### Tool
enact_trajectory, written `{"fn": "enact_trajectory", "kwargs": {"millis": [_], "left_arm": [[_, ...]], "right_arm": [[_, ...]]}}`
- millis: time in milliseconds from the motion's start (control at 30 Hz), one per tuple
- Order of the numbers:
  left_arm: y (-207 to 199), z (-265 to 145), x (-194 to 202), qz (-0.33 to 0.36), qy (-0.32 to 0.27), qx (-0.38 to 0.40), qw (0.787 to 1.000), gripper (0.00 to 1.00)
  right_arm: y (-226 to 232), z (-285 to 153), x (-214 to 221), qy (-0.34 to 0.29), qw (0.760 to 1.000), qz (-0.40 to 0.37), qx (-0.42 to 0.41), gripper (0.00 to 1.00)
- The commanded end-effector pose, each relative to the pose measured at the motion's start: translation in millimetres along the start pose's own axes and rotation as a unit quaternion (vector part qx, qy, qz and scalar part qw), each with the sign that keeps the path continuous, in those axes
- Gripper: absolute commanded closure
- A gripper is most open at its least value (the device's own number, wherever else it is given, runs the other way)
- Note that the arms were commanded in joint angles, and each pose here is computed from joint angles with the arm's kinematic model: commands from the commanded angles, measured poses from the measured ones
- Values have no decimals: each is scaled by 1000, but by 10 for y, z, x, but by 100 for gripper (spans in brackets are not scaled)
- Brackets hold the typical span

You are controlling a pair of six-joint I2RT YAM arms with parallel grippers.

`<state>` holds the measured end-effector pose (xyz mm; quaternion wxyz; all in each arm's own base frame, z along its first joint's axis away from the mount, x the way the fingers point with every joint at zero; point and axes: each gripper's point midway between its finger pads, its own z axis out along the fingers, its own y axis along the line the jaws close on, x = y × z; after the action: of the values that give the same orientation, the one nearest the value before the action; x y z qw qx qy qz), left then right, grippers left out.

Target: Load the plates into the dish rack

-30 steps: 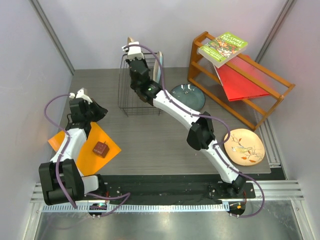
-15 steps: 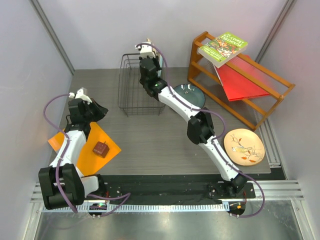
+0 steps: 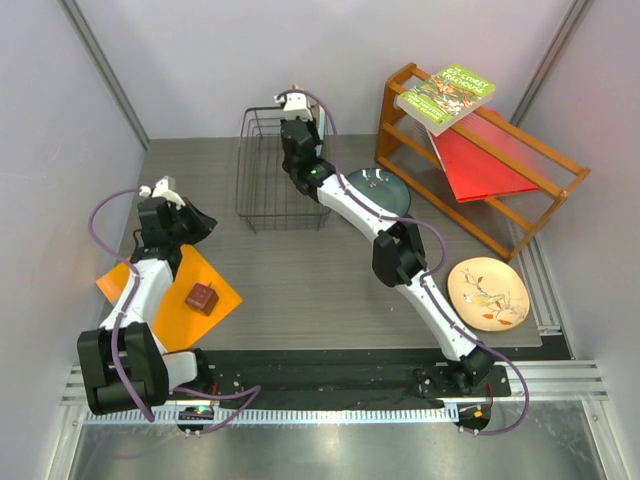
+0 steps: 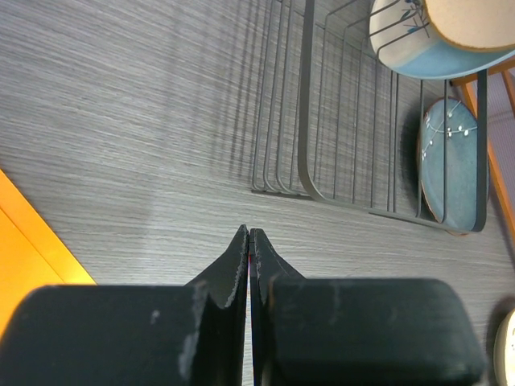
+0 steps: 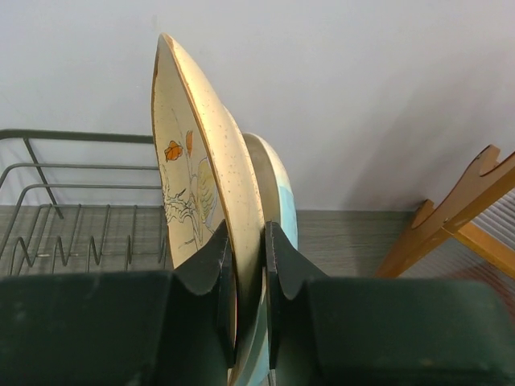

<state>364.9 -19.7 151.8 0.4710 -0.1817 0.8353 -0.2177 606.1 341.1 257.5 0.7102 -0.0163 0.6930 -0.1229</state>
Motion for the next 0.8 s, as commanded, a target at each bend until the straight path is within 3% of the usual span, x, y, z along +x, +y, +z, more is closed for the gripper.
{"fn": "enact_trajectory", "kwargs": {"millis": [0, 367, 467, 533, 767], "left_arm": [[3, 29, 9, 10, 0, 5, 1000, 100], [14, 5, -4, 13, 8, -5, 1000, 100], [8, 15, -14, 8, 5, -4, 1000, 100], [1, 14, -28, 6, 2, -3, 1000, 100], [-21, -9, -78, 7, -9, -2, 1000, 100]], "right_arm": [[-242, 99, -620, -72, 990, 119, 24, 99], [-7, 122, -231, -63, 993, 99, 19, 99], [26, 57, -280, -72, 994, 84, 18, 99], [103, -25, -358, -83, 993, 81, 11, 92], [284, -213, -383, -98, 995, 36, 0, 92]]}}
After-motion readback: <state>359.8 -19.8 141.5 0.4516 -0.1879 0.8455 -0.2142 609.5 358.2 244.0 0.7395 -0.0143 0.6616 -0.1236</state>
